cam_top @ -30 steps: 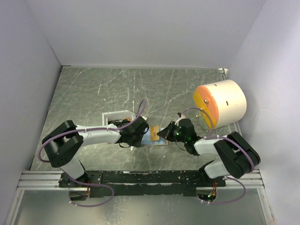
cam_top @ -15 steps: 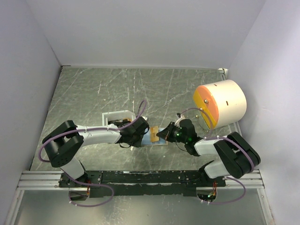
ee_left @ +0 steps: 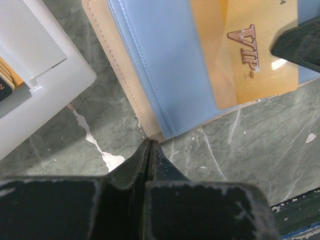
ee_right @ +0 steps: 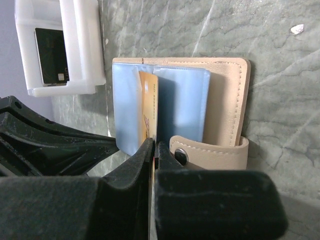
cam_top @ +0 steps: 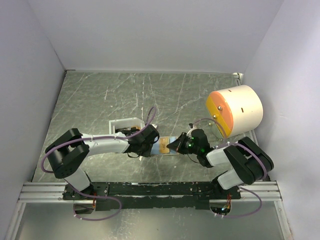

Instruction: Put the credit cards into the card holder

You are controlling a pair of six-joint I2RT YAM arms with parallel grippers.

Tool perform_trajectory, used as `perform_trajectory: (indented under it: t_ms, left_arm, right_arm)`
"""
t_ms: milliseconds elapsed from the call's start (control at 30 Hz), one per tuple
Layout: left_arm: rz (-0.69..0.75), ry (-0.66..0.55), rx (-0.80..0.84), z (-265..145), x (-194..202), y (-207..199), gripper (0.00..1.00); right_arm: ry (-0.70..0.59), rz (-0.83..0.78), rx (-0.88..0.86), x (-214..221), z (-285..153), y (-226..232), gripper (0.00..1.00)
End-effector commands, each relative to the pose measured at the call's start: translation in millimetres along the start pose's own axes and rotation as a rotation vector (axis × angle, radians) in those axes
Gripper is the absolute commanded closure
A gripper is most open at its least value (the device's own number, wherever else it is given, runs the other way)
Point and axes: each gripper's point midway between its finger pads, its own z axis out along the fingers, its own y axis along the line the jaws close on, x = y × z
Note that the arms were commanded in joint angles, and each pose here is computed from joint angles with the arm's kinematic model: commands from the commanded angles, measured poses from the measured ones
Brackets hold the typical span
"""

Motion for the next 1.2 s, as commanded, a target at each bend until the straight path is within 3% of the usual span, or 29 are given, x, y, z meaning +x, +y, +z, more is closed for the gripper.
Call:
perform_trajectory:
  t_ms: [0, 167, 367, 467, 967, 1167]
  left_arm:
    - [0.015, 0.057, -0.042, 6.8, 18.4, 6.9, 0.93]
    - [0.015, 0.058, -0.043, 7.0, 18.9, 7.3, 0.93]
    - [0.014, 0.053, -0.041, 5.8, 18.3, 6.6, 0.93]
    - [0.012, 0.051, -0.037, 5.7, 17.6, 5.7, 0.93]
    - [0.013, 0.048, -0.038, 6.3, 16.4, 5.4, 0.93]
    - [0.009, 0.043, -0.031, 6.3, 14.0, 2.5, 0.93]
  right_arm:
    - [0.043, 0.012, -0.017, 7.4, 2.9, 0.6, 1.0]
    - [0.068, -0.001, -0.006, 9.0, 6.2, -0.5, 0.9]
    - [0.063, -0.038, 0.139, 0.4, 2.5, -16.4, 0.65]
    - [0.055, -0.056, 0.189, -4.7, -0.3, -20.3, 0.58]
    - [0.048, -0.081, 0.18, -11.2, 2.5, -6.5, 0.58]
    - [0.105, -0.158, 0.207, -0.3, 8.8, 1.0, 0.6]
